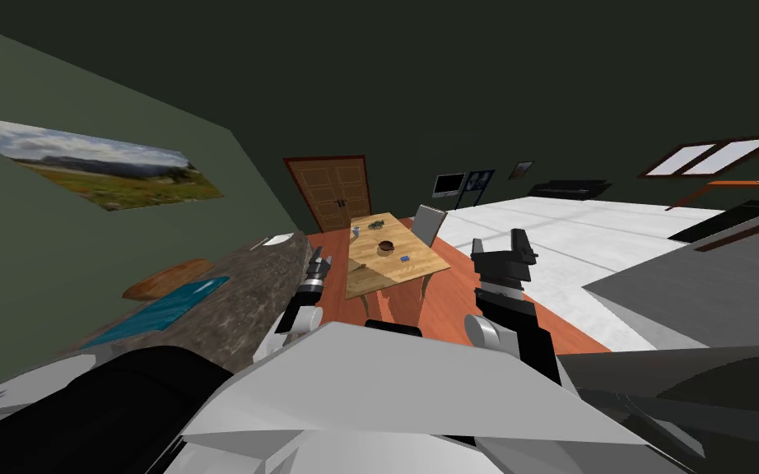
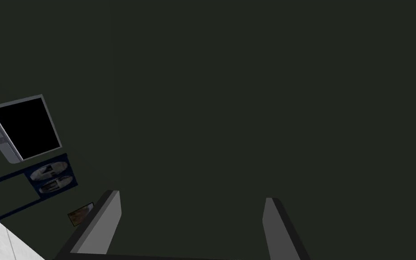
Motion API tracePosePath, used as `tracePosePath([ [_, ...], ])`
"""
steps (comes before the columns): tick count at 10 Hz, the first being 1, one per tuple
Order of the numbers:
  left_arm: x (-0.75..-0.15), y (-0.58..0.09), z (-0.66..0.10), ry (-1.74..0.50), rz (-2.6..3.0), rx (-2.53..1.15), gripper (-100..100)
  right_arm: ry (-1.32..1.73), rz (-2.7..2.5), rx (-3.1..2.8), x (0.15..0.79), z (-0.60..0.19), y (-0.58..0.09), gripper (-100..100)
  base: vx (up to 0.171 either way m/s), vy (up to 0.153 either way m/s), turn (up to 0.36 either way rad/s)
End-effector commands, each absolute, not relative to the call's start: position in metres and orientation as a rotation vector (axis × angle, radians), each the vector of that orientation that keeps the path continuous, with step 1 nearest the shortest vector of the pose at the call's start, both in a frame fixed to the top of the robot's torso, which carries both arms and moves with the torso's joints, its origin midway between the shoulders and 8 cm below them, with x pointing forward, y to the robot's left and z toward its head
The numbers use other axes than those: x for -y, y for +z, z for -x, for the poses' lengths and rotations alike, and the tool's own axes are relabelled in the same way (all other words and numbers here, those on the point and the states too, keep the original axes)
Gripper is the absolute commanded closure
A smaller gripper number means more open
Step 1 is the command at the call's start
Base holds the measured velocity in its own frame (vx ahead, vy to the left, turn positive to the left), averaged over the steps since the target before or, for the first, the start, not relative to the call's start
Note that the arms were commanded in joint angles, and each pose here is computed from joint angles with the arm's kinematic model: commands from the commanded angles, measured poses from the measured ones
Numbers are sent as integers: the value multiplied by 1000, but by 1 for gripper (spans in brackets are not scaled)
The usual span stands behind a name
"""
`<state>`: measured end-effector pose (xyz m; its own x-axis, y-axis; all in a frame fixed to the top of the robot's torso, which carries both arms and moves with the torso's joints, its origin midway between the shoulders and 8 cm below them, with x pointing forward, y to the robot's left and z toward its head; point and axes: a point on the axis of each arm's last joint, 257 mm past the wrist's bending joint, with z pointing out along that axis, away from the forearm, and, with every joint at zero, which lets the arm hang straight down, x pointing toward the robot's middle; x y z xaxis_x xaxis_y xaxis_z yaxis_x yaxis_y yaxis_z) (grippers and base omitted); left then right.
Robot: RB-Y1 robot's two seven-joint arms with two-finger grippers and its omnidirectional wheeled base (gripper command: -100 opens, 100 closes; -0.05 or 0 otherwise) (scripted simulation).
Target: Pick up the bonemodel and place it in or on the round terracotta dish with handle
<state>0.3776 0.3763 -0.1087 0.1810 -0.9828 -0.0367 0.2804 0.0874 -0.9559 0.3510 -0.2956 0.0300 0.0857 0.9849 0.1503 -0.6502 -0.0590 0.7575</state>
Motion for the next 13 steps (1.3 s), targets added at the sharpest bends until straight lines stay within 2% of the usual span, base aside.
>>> tracePosePath([
  [1, -390, -132, -380, -1119, 1093, -939, -100, 1444, -812, -534, 296, -351, 30, 0, -46, 23, -258],
  [13, -484, -266, -339, -840, 1543, -1113, -100, 1444, -813, -534, 296, -351, 30, 0, -36, 10, -198],
])
